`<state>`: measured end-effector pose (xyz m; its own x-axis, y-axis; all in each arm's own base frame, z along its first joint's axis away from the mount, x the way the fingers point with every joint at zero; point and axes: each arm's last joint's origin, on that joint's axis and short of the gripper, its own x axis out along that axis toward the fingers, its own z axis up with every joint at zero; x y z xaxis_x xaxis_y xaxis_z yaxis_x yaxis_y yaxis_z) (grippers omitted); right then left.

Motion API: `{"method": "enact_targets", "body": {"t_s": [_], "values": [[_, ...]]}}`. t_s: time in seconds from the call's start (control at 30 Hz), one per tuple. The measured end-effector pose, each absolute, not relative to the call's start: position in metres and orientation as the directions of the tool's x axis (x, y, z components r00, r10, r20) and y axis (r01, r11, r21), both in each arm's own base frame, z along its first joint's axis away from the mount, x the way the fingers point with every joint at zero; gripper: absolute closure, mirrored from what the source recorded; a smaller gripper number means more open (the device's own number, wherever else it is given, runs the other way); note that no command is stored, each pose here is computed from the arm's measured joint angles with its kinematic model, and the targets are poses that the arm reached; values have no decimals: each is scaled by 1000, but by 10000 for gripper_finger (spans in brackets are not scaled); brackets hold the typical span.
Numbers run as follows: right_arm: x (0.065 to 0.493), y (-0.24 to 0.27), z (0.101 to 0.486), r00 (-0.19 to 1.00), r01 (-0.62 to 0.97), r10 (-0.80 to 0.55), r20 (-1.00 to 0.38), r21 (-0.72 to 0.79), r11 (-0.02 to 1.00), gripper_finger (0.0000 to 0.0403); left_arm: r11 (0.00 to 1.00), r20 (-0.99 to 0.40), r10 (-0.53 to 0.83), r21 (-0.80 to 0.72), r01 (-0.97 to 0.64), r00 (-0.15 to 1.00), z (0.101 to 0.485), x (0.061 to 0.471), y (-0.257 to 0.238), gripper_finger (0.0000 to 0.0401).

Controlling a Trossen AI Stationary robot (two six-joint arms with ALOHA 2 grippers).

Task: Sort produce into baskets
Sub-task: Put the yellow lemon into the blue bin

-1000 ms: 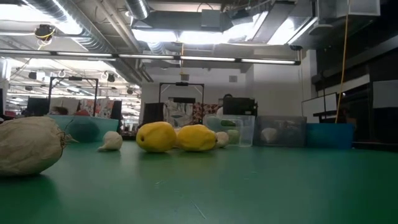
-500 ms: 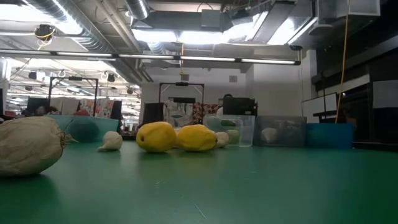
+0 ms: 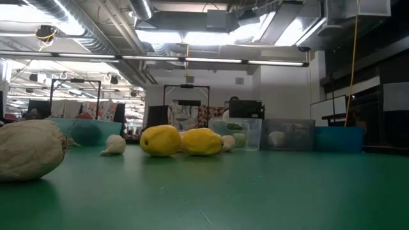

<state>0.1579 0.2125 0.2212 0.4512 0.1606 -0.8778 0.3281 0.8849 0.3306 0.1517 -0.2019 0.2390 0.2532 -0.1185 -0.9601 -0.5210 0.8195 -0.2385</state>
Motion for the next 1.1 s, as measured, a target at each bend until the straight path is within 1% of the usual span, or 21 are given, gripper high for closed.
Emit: {"method": "enact_targets", "body": {"t_s": [0.1, 0.17, 0.27, 0.33, 0.4, 0.47, 0.53, 0.67, 0.77, 0.83, 0.9, 1.0, 1.1], "values": [[172, 201, 223, 554, 263, 43, -831, 223, 939, 237, 849, -941, -50, -218, -482, 336, 262, 151, -195, 52], [184, 190, 225, 645, 259, -91, -759, 105, 960, 237, 870, -905, 10, -202, -451, 426, 275, 151, -190, 52], [206, 170, 232, 749, 372, -332, -573, -51, 927, 237, 895, -806, 102, -182, -407, 583, 290, 151, -182, 52], [222, 157, 237, 763, 418, -420, -491, -121, 900, 237, 901, -745, 152, -166, -402, 649, 296, 151, -177, 52], [239, 145, 241, 769, 393, -424, -479, -170, 904, 237, 898, -694, 196, -156, -410, 693, 300, 151, -174, 52], [257, 132, 245, 789, 342, -379, -484, -167, 925, 237, 900, -645, 240, -132, -415, 726, 301, 152, -172, 52], [276, 119, 246, 814, 279, -316, -487, -148, 949, 237, 901, -605, 273, -111, -419, 748, 303, 152, -171, 52], [307, 95, 237, 848, 103, -144, -509, -108, 989, 237, 899, -559, 316, -80, -430, 766, 304, 154, -169, 52], [320, 78, 226, 839, 94, -139, -526, -111, 989, 230, 895, -530, 347, -59, -442, 773, 305, 157, -166, 52], [326, 68, 218, 822, 95, -161, -547, -147, 985, 215, 892, -493, 374, -41, -451, 785, 306, 157, -166, 52], [331, 61, 211, 814, 106, -180, -552, -163, 981, 189, 892, -462, 395, -15, -453, 794, 307, 157, -165, 52], [338, 53, 205, 817, 118, -182, -547, -151, 981, 137, 890, -431, 415, 10, -455, 801, 308, 157, -164, 52], [343, 53, 199, 824, 102, -157, -545, -130, 986, 86, 891, -418, 419, 17, -455, 806, 309, 157, -163, 52]]}}
